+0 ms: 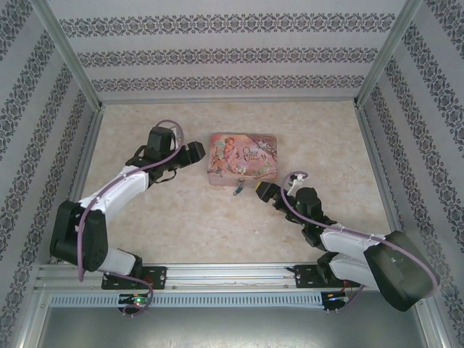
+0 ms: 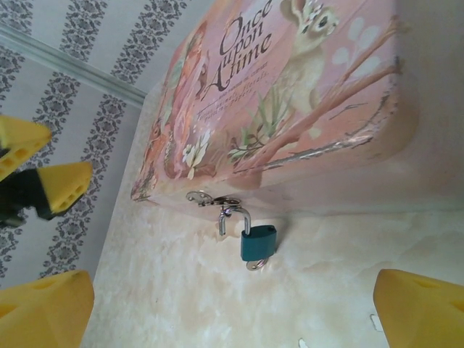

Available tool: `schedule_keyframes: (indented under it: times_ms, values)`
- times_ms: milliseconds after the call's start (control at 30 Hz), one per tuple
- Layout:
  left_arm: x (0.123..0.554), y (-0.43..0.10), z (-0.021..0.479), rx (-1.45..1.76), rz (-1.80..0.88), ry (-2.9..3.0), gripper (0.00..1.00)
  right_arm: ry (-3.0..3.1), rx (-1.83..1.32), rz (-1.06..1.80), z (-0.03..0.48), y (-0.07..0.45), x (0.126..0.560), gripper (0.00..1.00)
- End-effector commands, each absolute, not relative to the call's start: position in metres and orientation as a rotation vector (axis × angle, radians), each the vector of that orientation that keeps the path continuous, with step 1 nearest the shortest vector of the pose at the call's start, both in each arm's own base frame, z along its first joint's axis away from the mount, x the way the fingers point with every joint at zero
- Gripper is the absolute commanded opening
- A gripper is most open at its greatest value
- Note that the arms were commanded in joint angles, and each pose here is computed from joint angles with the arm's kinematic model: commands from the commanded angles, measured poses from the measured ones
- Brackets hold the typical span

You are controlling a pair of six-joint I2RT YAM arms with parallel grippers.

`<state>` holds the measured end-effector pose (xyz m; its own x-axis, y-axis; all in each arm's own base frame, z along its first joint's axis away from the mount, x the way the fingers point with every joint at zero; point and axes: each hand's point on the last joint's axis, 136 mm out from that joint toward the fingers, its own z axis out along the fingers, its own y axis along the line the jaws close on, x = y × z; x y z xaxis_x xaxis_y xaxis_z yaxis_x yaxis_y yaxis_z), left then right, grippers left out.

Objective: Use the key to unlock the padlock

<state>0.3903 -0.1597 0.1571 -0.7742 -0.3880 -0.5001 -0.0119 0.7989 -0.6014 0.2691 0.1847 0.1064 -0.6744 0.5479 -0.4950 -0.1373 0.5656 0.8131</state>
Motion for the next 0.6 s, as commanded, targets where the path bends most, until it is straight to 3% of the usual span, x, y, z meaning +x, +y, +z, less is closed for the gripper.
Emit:
schedule_keyframes:
  times_ms: [0, 567]
  values:
    - [0.406, -0.174, 0.161, -0.246, -0.880, 2.348, 0.81, 2.016, 0.278, 1.157, 0.118, 0.190, 0.275, 0.98]
    - [0.422, -0.211, 0.093, -0.264, -1.096, 2.547, 0.65, 2.029, 0.254, 1.201, 0.118, 0.203, 0.288, 0.98]
